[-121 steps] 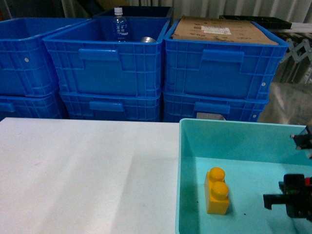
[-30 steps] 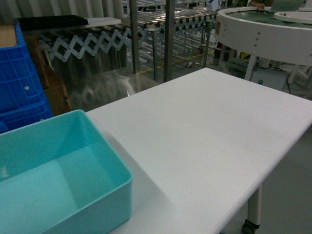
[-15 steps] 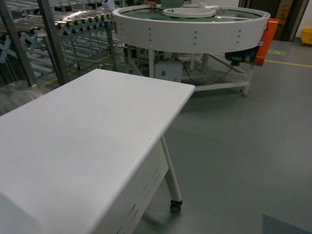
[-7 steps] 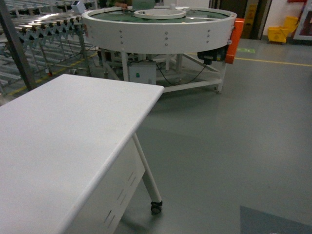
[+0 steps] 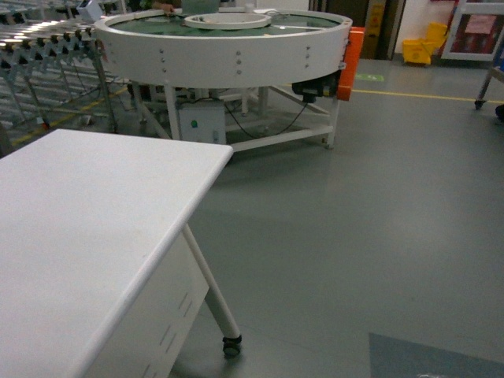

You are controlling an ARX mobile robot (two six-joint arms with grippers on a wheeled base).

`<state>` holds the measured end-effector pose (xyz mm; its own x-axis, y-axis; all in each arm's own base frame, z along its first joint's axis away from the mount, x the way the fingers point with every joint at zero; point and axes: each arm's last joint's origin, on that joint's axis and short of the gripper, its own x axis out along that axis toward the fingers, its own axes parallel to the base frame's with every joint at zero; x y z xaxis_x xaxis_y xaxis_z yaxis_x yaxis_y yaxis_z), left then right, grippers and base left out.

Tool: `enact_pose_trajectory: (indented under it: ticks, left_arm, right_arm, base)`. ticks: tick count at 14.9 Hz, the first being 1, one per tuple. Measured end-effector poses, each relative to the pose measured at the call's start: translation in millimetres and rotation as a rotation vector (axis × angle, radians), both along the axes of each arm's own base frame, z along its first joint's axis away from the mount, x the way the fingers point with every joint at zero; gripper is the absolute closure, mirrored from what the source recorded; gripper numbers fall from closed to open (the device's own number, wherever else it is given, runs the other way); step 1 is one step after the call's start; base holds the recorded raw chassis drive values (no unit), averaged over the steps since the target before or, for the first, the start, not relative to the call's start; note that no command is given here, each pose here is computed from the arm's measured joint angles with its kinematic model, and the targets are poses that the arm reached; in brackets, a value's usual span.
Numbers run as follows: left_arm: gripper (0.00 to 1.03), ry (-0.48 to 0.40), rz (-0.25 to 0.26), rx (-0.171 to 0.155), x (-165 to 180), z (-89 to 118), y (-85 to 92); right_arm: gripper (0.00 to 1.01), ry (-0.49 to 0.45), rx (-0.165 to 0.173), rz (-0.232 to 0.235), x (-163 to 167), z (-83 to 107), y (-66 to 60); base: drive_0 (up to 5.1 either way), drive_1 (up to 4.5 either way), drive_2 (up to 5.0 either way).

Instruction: Pick red block from blue box to shelf

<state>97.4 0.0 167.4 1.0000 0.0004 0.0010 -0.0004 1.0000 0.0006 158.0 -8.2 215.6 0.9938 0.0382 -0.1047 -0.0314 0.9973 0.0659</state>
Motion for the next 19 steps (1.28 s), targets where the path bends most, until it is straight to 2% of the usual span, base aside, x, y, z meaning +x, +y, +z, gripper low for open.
enact_pose_trajectory:
  ticks: [2,8,14,19]
  left_arm:
    - [0.05,0.0,0.0,0.0,0.0,0.0,0.0]
    - [0.05,0.001,0.001,0.0,0.0,-0.1,0.0]
    - [0.05,0.0,0.0,0.0,0.0,0.0,0.0]
    - [0.05,0.0,0.0,0.0,0.0,0.0,0.0]
  right_arm:
    - [0.73,-0.003,0.0,0.0,-0.1,0.3,0.0]
    - [0.73,-0.002,0.0,0.0,-0.1,0.2,0.0]
    - [0.73,-0.002,0.0,0.0,0.0,0.2,0.0]
    - [0.73,-0.003,-0.001,0.0,-0.1,0.3,0.0]
  base:
    - [-1.6,1.87,-5.1]
    - [-1.7,-1.74,-1.7]
    - [-1.6,2.49,-5.7]
    - [0.0,4.32,-4.2]
